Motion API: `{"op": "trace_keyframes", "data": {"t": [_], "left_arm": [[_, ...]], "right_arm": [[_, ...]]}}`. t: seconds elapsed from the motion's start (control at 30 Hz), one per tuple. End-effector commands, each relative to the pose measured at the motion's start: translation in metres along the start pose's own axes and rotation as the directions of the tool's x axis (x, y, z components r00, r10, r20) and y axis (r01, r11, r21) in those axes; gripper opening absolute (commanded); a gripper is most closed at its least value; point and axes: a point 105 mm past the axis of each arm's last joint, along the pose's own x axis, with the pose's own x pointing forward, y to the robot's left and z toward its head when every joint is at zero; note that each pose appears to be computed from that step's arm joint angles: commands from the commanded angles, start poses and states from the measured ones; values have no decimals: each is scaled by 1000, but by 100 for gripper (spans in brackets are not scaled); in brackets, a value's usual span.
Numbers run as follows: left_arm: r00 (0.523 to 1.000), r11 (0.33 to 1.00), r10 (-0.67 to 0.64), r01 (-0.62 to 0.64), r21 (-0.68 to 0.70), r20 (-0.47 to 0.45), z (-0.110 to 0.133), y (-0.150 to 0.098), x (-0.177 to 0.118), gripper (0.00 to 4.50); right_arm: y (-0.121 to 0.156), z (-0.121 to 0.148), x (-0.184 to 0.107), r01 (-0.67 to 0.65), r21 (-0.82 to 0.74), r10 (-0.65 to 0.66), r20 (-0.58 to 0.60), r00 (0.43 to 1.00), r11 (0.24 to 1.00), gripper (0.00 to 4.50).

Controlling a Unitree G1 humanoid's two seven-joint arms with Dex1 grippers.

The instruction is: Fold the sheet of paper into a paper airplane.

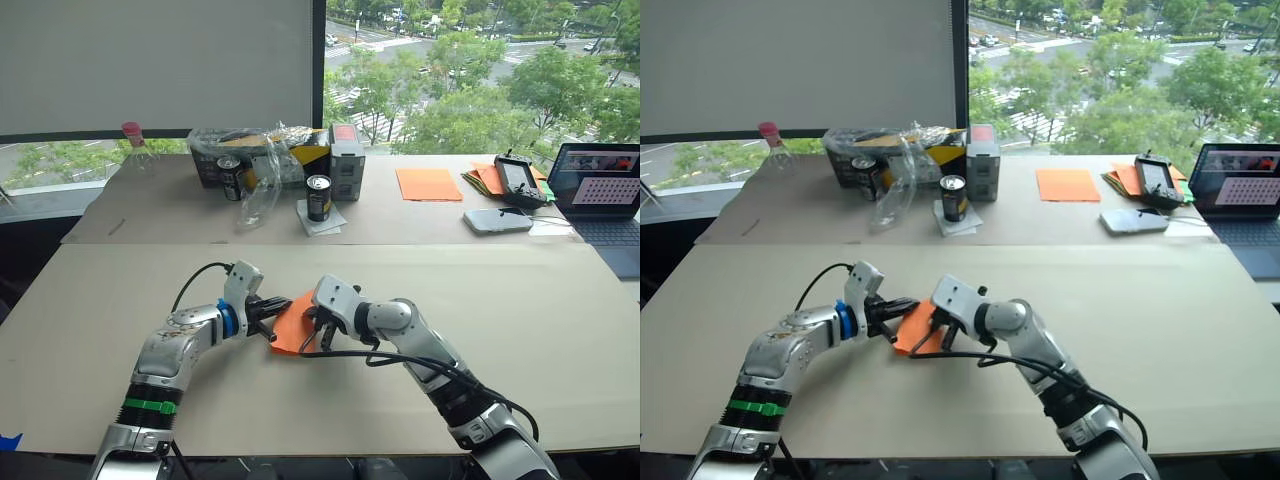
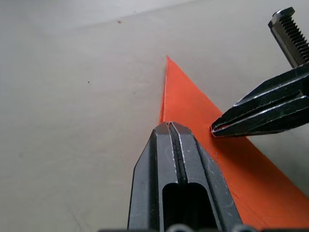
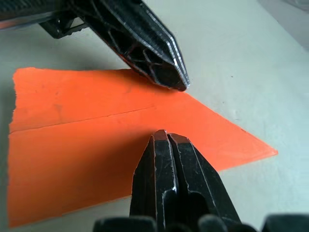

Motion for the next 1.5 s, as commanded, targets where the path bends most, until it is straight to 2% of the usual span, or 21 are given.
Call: {"op": "trace_keyframes", "data": {"t": [0.03, 0.27, 0.53, 0.67, 0.83, 1.0, 1.17, 1.27, 1.4, 1.5], "left_arm": [[1000, 1000, 2, -1, 29, -21, -9, -2, 0, 3], [1000, 999, 4, -4, 35, 10, -2, -6, 2, 3], [999, 1000, -3, 2, 20, 45, 6, -16, 0, 3], [999, 1000, -16, 15, 5, 39, 0, -24, 4, 3], [1000, 1000, -6, 6, -9, 17, -9, -22, 7, 3], [997, 999, 30, -28, 31, -66, -28, -14, 7, 3], [997, 1000, 24, -22, 22, -72, -31, -15, 8, 3], [997, 1000, 20, -19, 20, -69, -31, -15, 9, 3], [997, 1000, 20, -19, 18, -70, -31, -14, 9, 3], [997, 1000, 19, -17, 18, -70, -31, -14, 10, 3]], "right_arm": [[-23, 11, 4, 76, -5, -76, 54, 996, 997, 0], [-22, -4, 21, 34, 16, -34, 11, 999, 999, 0], [-26, -26, 22, 59, 69, -55, -59, 997, 996, 0], [-26, -36, 19, 67, 83, -60, -83, 995, 994, 0], [-32, -42, 13, 110, 113, -100, -87, 991, 988, 0], [-57, -49, 2, 212, 79, -202, -117, 972, 974, 0], [-73, -49, -2, 268, 58, -260, -117, 958, 962, 0], [-76, -40, -3, 273, 49, -269, -66, 961, 961, 0], [-71, -1, -9, 216, 34, -219, 133, 967, 976, 0], [-55, 1, -10, 138, 11, -138, 141, 980, 990, 0]]}}
